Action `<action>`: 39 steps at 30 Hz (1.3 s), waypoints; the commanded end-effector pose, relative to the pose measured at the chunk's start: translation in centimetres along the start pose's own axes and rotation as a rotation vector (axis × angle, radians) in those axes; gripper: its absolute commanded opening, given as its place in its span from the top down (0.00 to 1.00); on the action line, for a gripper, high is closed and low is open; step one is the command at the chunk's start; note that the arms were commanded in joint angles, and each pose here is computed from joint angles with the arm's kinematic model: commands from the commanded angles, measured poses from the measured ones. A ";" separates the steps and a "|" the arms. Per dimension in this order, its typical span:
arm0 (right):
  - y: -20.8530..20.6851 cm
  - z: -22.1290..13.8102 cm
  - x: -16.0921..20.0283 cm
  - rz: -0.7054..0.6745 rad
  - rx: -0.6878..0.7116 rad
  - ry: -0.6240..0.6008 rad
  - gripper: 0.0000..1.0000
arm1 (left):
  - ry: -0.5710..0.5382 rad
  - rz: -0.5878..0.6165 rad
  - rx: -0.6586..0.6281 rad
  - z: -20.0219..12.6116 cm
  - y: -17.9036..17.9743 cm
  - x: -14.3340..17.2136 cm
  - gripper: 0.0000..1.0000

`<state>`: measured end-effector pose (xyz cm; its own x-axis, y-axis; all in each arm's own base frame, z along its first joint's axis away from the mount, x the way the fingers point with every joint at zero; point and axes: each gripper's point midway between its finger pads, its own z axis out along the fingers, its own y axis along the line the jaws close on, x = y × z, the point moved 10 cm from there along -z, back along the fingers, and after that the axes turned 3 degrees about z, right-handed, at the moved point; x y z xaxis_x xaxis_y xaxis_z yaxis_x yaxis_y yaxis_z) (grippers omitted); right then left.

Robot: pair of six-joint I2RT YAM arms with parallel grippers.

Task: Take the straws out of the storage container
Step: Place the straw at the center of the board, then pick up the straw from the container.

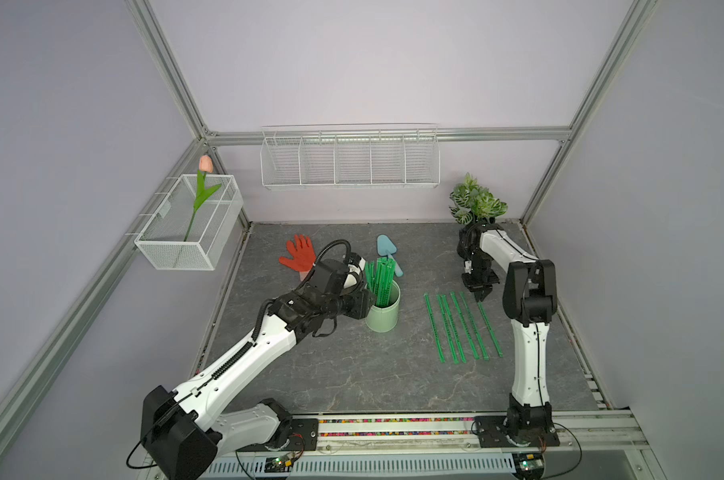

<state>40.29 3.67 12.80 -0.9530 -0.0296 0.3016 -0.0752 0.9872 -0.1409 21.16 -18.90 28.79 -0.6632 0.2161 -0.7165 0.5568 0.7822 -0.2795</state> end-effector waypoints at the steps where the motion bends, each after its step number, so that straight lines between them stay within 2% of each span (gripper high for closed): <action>1: 0.1 0.3 0.4 0.014 -0.029 0.012 0.84 | -0.014 0.004 -0.008 -0.1 -0.1 -0.5 0.46; 6: 0.7 -2.0 1.9 0.023 -0.099 -0.102 0.82 | -0.024 0.002 -0.009 -0.4 -0.2 -0.6 0.46; 9: 2.0 -4.6 3.7 -0.010 -0.135 -0.228 0.78 | -0.030 0.002 -0.012 -0.6 -0.2 -0.6 0.46; 15: 5.8 -11.3 9.2 -0.090 -0.205 -0.542 0.68 | -0.058 -0.001 -0.024 -1.1 -0.1 -0.7 0.46; 19: 8.3 -16.1 13.1 -0.148 -0.401 -0.805 0.61 | -0.071 -0.002 -0.033 -1.4 -0.1 -0.7 0.46; 22: 10.3 -18.4 15.0 -0.211 -0.464 -0.903 0.59 | -0.085 -0.005 -0.045 -1.7 0.0 -0.7 0.46; 28: 14.3 -19.0 15.7 -0.288 -0.485 -0.955 0.58 | -0.107 -0.006 -0.057 -2.1 0.1 -0.7 0.45; 39: 20.6 -17.4 13.8 -0.355 -0.489 -0.901 0.65 | -0.106 -0.003 -0.061 -2.1 0.1 -0.7 0.45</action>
<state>30.41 25.22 29.91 -0.7895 -0.2589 -0.5565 -0.4594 0.8505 0.2560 20.82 -17.89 30.47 -0.6135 0.1621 -0.7729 0.5257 0.8142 -0.2465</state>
